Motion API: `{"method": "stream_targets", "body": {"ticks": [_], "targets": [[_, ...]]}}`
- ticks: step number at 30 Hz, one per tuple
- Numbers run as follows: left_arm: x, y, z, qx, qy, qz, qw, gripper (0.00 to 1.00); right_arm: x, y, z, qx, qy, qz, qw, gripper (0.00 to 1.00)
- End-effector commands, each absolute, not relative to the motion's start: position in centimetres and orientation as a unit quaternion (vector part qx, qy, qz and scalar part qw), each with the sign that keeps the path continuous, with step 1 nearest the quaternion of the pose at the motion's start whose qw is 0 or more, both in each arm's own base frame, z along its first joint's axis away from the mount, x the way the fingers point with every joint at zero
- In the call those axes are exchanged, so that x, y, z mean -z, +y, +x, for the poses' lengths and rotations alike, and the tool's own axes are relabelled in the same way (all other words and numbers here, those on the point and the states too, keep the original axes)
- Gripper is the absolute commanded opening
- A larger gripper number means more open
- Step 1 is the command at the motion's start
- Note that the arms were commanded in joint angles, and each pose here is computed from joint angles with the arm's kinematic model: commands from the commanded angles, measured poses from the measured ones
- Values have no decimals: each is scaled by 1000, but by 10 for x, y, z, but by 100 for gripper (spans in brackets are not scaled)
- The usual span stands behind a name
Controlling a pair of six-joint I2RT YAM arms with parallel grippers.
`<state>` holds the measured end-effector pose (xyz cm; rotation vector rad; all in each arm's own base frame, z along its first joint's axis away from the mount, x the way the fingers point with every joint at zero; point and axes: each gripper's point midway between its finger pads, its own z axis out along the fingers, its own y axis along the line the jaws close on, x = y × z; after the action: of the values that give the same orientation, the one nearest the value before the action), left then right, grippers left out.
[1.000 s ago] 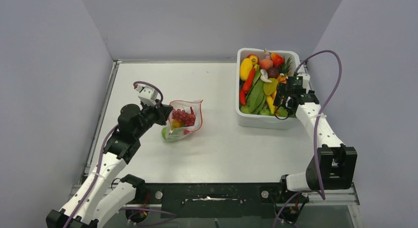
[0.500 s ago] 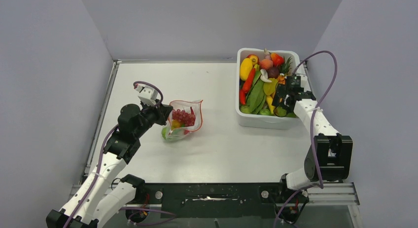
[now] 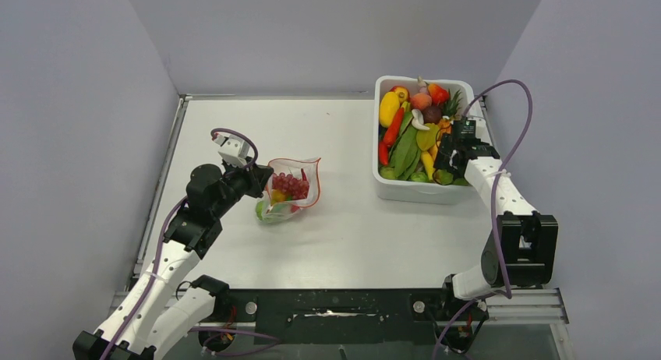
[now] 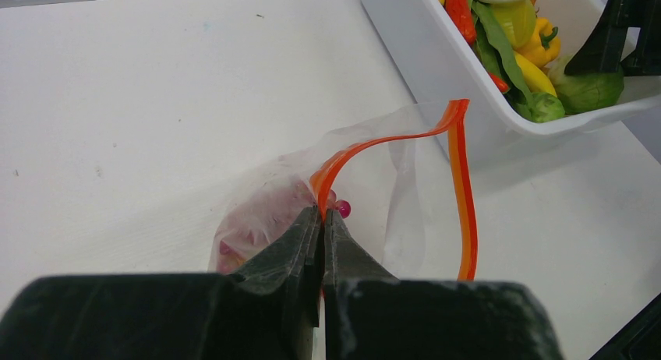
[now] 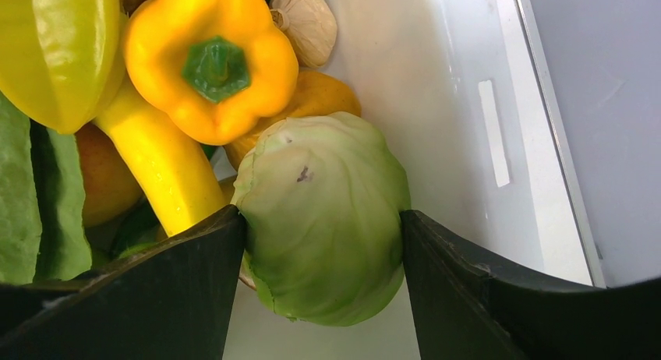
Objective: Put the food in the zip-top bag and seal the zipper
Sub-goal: Pick up the fake vegetable from the bin.
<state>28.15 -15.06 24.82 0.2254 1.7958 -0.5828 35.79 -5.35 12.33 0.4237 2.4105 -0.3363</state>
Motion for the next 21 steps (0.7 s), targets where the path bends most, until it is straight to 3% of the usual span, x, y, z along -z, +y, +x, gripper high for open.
{"method": "stream_targets", "body": {"ticks": [1, 10, 21], "targets": [[-271, -150, 286, 251, 740, 101, 616, 0, -146, -61, 360, 148, 903, 168, 368, 66], [-270, -149, 286, 251, 740, 100, 616, 0, -169, -52, 359, 155, 891, 163, 394, 55], [-268, -150, 287, 251, 743, 100, 613, 0, -217, -23, 357, 146, 874, 139, 442, 52]]}}
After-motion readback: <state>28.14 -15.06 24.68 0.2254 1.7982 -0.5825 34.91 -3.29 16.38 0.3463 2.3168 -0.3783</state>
